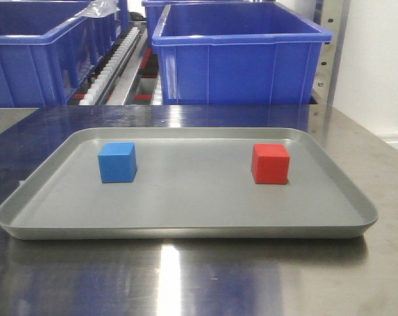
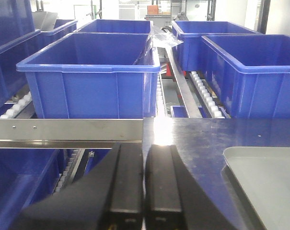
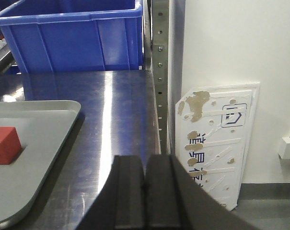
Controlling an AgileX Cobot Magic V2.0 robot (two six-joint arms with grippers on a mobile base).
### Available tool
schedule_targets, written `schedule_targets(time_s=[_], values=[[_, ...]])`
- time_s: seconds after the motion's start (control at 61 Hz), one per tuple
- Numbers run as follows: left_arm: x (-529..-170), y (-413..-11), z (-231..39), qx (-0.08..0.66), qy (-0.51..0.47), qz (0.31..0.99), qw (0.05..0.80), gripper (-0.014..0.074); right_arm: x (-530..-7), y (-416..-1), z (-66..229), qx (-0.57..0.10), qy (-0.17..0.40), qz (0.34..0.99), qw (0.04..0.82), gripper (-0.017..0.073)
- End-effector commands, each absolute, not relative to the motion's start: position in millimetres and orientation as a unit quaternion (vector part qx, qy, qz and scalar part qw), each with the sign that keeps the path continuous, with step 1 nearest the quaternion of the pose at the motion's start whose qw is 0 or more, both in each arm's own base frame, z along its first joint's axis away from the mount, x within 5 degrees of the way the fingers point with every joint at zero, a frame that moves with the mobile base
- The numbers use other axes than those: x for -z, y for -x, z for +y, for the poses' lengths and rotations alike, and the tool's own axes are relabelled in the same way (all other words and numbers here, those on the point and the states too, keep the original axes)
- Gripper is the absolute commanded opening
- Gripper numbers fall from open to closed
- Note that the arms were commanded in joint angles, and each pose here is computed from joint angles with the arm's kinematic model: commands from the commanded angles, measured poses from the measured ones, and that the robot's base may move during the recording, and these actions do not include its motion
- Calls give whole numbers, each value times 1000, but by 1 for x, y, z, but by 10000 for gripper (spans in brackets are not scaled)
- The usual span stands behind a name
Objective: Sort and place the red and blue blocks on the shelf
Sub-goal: 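Move the right gripper above the red cube on the tray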
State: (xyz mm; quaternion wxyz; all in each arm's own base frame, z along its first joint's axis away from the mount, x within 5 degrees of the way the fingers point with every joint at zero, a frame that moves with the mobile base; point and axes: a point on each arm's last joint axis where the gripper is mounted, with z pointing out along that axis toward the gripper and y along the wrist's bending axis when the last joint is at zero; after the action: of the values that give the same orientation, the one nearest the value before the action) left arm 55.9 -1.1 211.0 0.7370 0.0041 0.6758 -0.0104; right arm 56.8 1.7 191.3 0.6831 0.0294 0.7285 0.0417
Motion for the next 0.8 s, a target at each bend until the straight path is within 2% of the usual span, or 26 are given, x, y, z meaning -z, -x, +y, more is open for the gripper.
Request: schedule_targets(time_s=[0.0, 0.344, 0.524, 0.786], values=[[-211, -55, -1, 13, 1, 650, 760, 124, -208, -54, 1, -36, -28, 682, 730, 58], [-211, -55, -1, 13, 1, 650, 760, 124, -209, -54, 0, -36, -29, 678, 733, 58], [-211, -55, -1, 13, 1, 650, 760, 124, -225, -51, 0, -40, -33, 649, 759, 58], [-211, -55, -1, 13, 1, 650, 760, 124, -251, -41, 3, -46, -20, 711, 702, 58]])
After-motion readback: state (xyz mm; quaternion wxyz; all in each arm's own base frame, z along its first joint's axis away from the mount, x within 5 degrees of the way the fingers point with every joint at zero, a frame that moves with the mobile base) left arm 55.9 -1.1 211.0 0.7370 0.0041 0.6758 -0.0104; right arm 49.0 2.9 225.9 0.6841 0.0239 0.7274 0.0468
